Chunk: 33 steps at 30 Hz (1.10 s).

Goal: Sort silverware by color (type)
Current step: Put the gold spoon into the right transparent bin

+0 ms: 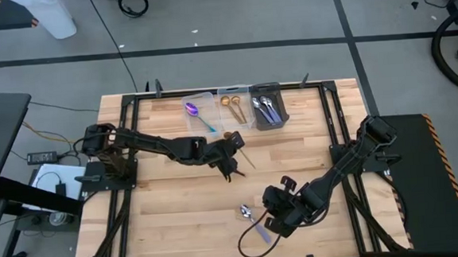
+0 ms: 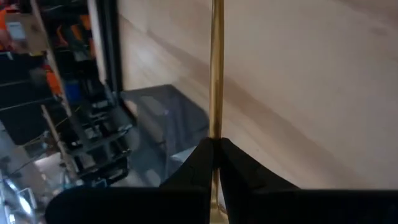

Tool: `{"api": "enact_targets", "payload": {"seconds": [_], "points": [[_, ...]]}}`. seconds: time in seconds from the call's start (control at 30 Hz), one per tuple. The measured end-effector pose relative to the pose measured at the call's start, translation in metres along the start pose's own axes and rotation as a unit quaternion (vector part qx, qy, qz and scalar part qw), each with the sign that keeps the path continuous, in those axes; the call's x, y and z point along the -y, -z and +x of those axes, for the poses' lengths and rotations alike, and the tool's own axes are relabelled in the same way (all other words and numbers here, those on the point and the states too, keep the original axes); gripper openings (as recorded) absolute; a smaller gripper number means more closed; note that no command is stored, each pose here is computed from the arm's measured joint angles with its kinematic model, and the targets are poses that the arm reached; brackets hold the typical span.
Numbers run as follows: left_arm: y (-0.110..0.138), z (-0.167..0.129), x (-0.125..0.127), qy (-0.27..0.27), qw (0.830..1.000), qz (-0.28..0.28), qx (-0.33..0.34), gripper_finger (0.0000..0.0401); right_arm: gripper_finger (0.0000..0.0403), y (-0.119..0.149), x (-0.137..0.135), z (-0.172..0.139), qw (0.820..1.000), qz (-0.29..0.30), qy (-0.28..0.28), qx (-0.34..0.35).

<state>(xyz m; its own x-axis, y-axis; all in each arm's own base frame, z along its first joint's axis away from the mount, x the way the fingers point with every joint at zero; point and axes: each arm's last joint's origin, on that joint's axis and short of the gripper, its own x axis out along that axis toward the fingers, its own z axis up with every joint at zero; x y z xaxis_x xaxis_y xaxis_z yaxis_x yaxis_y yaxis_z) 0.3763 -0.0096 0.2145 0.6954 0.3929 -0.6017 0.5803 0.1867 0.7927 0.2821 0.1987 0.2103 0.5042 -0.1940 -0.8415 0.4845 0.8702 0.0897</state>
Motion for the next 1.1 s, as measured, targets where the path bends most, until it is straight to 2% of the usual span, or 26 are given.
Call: {"api": "enact_targets", "payload": {"seconds": [0.47,0.93,1.1], "points": [[0.040,0.017,-0.016,-0.032,0.999,0.025,-0.029,0.0023,0.0082,0.005,0.005,-0.002,0.999,-0.030,0.039,0.008],[0.071,0.028,-0.025,-0.042,0.998,0.031,0.042,0.0023,0.0082,0.004,0.013,-0.002,0.994,-0.065,0.081,0.016],[0.080,0.030,-0.031,-0.067,0.996,0.037,0.043,0.0023,0.0082,0.001,0.020,-0.004,0.993,-0.067,0.097,0.003]]}}
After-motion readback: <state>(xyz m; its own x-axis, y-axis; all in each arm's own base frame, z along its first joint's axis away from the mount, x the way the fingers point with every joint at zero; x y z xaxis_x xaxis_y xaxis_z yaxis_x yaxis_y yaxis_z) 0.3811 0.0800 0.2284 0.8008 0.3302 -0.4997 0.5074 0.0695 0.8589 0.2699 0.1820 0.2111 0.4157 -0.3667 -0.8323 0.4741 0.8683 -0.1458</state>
